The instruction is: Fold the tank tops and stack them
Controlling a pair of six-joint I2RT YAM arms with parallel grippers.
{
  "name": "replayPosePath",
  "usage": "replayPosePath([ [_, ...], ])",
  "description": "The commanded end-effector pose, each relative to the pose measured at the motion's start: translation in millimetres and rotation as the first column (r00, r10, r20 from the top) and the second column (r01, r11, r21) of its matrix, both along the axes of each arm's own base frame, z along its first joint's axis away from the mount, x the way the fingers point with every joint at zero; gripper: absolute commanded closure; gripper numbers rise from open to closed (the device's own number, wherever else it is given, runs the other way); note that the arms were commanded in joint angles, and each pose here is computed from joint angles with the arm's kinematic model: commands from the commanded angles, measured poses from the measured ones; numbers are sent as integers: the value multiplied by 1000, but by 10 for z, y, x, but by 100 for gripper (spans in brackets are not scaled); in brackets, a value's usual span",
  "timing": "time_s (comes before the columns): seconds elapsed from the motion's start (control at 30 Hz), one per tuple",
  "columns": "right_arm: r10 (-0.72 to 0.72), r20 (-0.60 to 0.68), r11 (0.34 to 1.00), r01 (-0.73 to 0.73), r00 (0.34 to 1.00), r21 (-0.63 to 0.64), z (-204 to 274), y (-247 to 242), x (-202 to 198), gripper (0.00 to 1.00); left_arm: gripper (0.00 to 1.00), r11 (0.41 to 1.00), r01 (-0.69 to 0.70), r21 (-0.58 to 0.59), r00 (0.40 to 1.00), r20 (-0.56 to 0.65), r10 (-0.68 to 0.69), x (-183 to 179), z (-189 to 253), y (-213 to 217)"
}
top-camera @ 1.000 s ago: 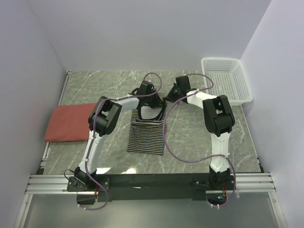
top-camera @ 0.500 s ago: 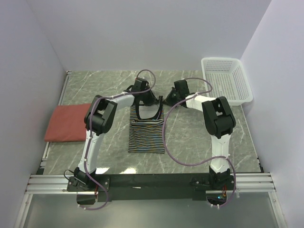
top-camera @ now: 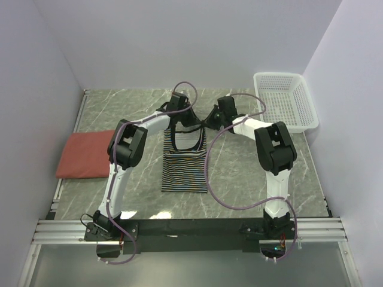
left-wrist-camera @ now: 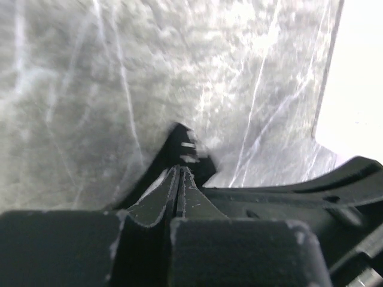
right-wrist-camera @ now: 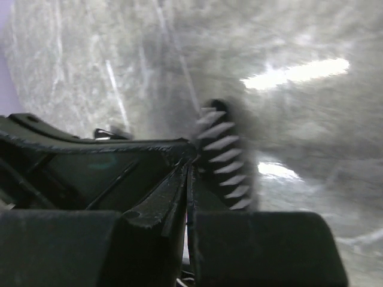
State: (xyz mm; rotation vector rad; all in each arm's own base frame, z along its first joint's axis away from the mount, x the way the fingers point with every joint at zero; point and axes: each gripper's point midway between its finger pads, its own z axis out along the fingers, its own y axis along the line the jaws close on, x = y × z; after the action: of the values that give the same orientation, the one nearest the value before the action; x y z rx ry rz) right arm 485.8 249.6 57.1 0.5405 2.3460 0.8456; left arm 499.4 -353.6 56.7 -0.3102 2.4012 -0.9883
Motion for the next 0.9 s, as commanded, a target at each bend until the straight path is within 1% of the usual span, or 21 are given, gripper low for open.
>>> replayPosePath([
  [0.0,25,39,999,-26,999,24,117,193,112,92,98,1000,-9,15,999,42,8,96,137,11],
  [0.13,31,-17,999,-31,999,11,-124,201,90,92,95,997,-76,30,996,56,74,190,256,231],
  [0.23,32,-27,999,-32,999,-3,-211,212,109,92,91,993,-109,47,993,57,106,257,319,413],
  [0.3,28,-24,1000,-28,999,-6,-222,206,140,92,90,991,-133,30,988,83,130,299,478,522],
  [0.33,33,-47,999,-33,998,-16,-291,204,107,92,90,990,-136,35,988,72,134,250,439,571],
  [0.37,40,-47,999,-41,998,-18,-303,220,113,92,90,989,-144,22,986,94,141,238,588,608],
  [0.4,44,-37,999,-45,998,-14,-262,239,165,92,89,990,-141,19,985,104,139,212,641,621],
  [0.43,57,-55,998,-57,997,-10,-322,260,151,92,89,990,-140,24,985,100,137,156,628,645],
  [0.47,68,-55,998,-68,996,-4,-329,285,162,92,87,991,-130,0,984,123,129,105,807,642],
  [0.5,79,-54,997,-79,995,4,-349,318,192,92,86,991,-132,5,987,96,131,-8,710,682],
  [0.53,114,-52,993,-113,992,30,-345,376,181,92,85,991,-131,-17,985,115,132,-41,780,690],
  [0.57,133,-43,991,-132,990,37,-340,407,192,92,83,992,-121,-46,982,140,126,-125,970,693],
  [0.6,143,-36,989,-142,989,41,-332,439,218,92,82,992,-122,-35,986,113,125,-263,848,740],
  [0.63,151,-32,988,-149,988,41,-318,446,220,92,82,992,-122,-37,986,112,125,-334,873,760],
  [0.67,163,-16,986,-162,986,42,-272,445,231,92,81,992,-120,-48,983,135,125,-428,1031,783],
  [0.7,165,8,985,-165,986,45,-147,446,234,89,79,992,-122,-26,987,103,124,-593,876,847],
  [0.73,170,35,984,-171,985,45,-37,448,246,86,78,992,-126,-21,987,102,128,-694,873,882],
  [0.77,174,63,984,-176,983,29,55,417,264,82,77,990,-137,-25,982,126,139,-821,1043,942],
  [0.8,178,120,983,-182,977,29,342,416,286,74,73,984,-176,18,981,90,173,-986,841,1081],
  [0.83,182,147,982,-188,972,24,480,405,292,69,69,982,-189,29,979,91,185,-1080,839,1144],
  [0.87,185,190,982,-188,964,0,658,383,329,66,61,979,-203,35,976,93,199,-1234,941,1243],
])
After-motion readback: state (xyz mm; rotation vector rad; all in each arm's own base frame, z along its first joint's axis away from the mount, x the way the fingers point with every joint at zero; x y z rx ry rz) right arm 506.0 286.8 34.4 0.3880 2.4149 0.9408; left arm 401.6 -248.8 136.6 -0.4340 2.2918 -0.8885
